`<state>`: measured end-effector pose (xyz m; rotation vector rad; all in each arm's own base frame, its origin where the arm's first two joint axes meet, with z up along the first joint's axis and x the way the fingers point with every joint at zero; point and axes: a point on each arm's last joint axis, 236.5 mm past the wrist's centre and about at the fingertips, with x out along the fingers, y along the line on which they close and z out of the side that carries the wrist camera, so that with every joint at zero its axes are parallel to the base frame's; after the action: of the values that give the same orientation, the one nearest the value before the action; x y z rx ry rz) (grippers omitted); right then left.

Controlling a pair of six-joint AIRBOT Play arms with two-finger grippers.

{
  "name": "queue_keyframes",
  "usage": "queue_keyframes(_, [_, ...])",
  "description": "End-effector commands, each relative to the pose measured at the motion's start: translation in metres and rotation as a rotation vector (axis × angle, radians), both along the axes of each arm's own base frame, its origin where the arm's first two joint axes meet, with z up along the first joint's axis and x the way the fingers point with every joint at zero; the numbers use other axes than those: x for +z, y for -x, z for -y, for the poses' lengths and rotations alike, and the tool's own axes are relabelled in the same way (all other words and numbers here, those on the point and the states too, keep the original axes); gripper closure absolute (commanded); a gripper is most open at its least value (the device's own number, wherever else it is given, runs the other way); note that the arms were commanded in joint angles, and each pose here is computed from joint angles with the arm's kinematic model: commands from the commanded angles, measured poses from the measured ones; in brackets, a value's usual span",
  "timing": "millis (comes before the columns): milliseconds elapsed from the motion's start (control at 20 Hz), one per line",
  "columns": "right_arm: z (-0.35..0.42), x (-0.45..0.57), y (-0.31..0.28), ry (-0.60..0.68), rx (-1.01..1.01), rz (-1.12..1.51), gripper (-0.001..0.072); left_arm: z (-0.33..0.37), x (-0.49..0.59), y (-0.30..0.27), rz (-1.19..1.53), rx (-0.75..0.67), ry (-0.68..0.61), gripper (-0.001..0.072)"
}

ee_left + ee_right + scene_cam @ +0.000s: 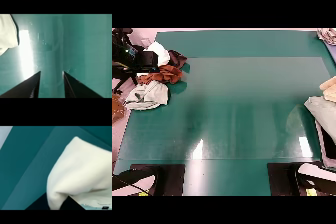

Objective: Fold the shirts.

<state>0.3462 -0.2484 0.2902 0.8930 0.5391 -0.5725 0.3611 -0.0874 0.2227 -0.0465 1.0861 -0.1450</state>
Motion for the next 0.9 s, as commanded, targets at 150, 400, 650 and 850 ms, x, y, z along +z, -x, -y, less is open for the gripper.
queue_keyframes(150, [-0.001, 0.036, -0.025, 0.007, 0.073, 0.204, 0.0683, 0.002, 0.001, 0.0, 0.004, -0.005, 0.008, 0.0355])
queue_keyframes(400, [-0.051, 0.045, -0.078, -0.1, 0.232, 0.328, 0.0683, 0.002, 0.002, -0.002, 0.011, -0.004, 0.01, 0.0354])
queue_keyframes(650, [-0.045, 0.0, -0.069, 0.02, 0.243, 0.1, 0.0683, 0.002, 0.002, -0.001, 0.008, -0.005, 0.009, 0.0354])
queue_keyframes(850, [-0.009, -0.042, -0.018, 0.096, 0.15, -0.177, 0.0681, 0.002, 0.001, 0.001, 0.0, -0.006, 0.008, 0.0354])
